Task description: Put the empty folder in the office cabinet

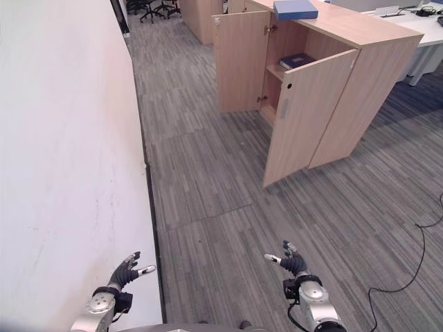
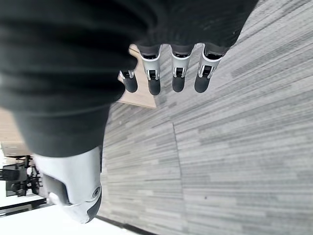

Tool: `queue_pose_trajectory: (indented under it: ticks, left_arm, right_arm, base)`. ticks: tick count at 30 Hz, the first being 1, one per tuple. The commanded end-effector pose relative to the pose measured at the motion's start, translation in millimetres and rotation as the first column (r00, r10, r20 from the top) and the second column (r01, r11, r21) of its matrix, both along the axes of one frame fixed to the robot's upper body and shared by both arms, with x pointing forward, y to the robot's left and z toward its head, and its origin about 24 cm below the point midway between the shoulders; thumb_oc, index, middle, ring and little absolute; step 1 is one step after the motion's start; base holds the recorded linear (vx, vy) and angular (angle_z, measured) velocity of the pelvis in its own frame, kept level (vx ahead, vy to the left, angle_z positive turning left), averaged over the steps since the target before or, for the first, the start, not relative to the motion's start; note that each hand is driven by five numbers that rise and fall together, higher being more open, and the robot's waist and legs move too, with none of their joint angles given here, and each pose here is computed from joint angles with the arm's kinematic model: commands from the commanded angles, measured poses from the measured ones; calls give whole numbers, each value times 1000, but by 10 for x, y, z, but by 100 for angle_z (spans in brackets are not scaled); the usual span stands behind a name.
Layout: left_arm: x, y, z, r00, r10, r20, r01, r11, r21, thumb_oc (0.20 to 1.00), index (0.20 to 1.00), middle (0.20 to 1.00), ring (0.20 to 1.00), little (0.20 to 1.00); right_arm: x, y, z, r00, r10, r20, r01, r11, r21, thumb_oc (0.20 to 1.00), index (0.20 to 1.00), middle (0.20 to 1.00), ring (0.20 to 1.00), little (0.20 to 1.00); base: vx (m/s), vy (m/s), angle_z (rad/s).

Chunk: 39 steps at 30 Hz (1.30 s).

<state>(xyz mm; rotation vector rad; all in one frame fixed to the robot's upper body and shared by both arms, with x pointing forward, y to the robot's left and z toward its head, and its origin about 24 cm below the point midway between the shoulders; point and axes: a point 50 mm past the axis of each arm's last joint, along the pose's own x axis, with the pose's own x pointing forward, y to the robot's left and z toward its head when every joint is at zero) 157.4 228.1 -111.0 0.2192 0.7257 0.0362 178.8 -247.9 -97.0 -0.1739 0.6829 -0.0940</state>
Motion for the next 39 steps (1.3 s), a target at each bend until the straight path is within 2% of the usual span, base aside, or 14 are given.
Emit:
queue_pose_trajectory:
  ticks: [1, 27, 39]
  left_arm:
    - [161, 80, 93, 998, -34, 52, 32, 999, 30, 1000, 1000, 1000, 1000, 1000]
    - [138, 79, 68, 999, -8, 33, 8, 1000, 4, 1000, 1000, 1000, 1000, 1000]
    - [296, -15, 148, 996, -14, 89, 18, 999, -42, 1000, 1000, 1000, 1000, 1000]
  right_arm:
    - [68, -2, 32, 1000, 19, 25, -19, 1000, -3, 1000, 1000, 1000, 1000, 1000]
    - [-40, -119, 1, 1000, -21, -13, 21, 1000, -12, 1000, 1000, 1000, 1000, 1000]
    - [-17, -261, 64, 997, -71, 12, 71, 997, -28, 1000, 1000, 1000, 1000, 1000]
  base:
    - [0, 0, 0]
    - [3, -28, 1]
    - [12, -71, 13]
